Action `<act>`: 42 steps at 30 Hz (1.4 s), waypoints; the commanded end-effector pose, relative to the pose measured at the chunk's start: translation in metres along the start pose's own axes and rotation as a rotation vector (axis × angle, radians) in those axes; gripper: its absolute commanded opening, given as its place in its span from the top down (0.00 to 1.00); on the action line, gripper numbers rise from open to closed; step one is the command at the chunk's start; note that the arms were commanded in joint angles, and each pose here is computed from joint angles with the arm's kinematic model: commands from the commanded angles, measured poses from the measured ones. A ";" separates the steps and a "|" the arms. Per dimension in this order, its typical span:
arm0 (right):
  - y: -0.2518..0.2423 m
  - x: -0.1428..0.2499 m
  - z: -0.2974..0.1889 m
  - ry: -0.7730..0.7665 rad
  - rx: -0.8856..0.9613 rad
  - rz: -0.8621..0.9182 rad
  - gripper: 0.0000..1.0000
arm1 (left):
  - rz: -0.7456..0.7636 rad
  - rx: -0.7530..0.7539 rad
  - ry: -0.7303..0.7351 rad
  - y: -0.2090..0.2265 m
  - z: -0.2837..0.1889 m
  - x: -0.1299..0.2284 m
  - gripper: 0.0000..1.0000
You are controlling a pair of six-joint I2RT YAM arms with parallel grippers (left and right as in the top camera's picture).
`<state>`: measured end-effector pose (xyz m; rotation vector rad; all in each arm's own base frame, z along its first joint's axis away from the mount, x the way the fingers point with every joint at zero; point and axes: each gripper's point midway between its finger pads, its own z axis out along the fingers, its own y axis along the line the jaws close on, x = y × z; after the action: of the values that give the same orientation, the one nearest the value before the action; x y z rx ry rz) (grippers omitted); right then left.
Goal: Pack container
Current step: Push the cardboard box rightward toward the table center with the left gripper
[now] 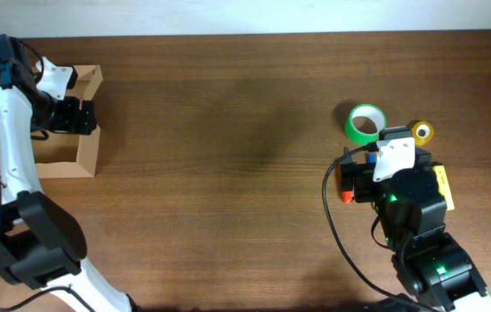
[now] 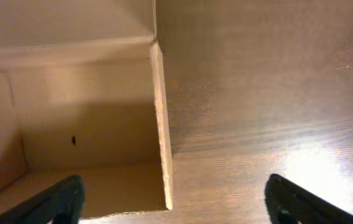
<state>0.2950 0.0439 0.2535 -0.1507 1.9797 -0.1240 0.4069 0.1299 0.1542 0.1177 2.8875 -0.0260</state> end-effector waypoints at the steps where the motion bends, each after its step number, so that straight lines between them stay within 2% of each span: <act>1: -0.006 -0.011 -0.002 -0.022 0.034 0.007 0.01 | -0.007 0.008 0.046 0.012 0.015 0.008 0.16; 10: -0.015 -0.011 -0.002 -0.022 0.085 0.005 0.01 | -0.060 0.021 0.155 0.023 0.065 0.021 0.18; 11: -0.015 -0.011 -0.002 -0.022 0.085 0.005 0.01 | -0.061 0.023 0.160 0.023 0.068 0.021 0.25; 14: -0.019 -0.013 -0.003 -0.031 0.109 0.009 0.01 | -0.063 0.031 0.175 0.024 0.076 0.023 0.57; 21: -0.025 -0.017 -0.004 -0.048 0.146 0.017 0.01 | -0.023 0.046 0.194 0.006 0.089 0.018 0.60; 24: -0.025 -0.017 -0.004 -0.048 0.145 0.017 0.01 | 0.002 0.047 0.196 -0.006 0.090 0.013 0.80; 26: -0.025 -0.017 -0.004 -0.048 0.146 0.017 0.01 | -0.002 0.029 0.205 -0.011 0.091 0.011 0.98; 33: -0.026 -0.017 -0.004 -0.046 0.149 0.016 0.01 | 0.004 0.036 0.239 -0.037 0.087 0.010 0.98; 38: -0.036 -0.007 0.002 0.000 0.185 -0.027 0.01 | 0.109 0.028 0.165 -0.075 0.051 -0.029 0.98; 42: -0.072 0.001 0.014 0.111 0.228 0.032 0.01 | 0.149 0.007 0.108 -0.095 0.024 -0.050 0.98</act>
<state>0.3038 -0.0180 0.2434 0.0058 2.0688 -0.3645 0.4480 0.0345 0.1352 0.3572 2.9986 -0.0168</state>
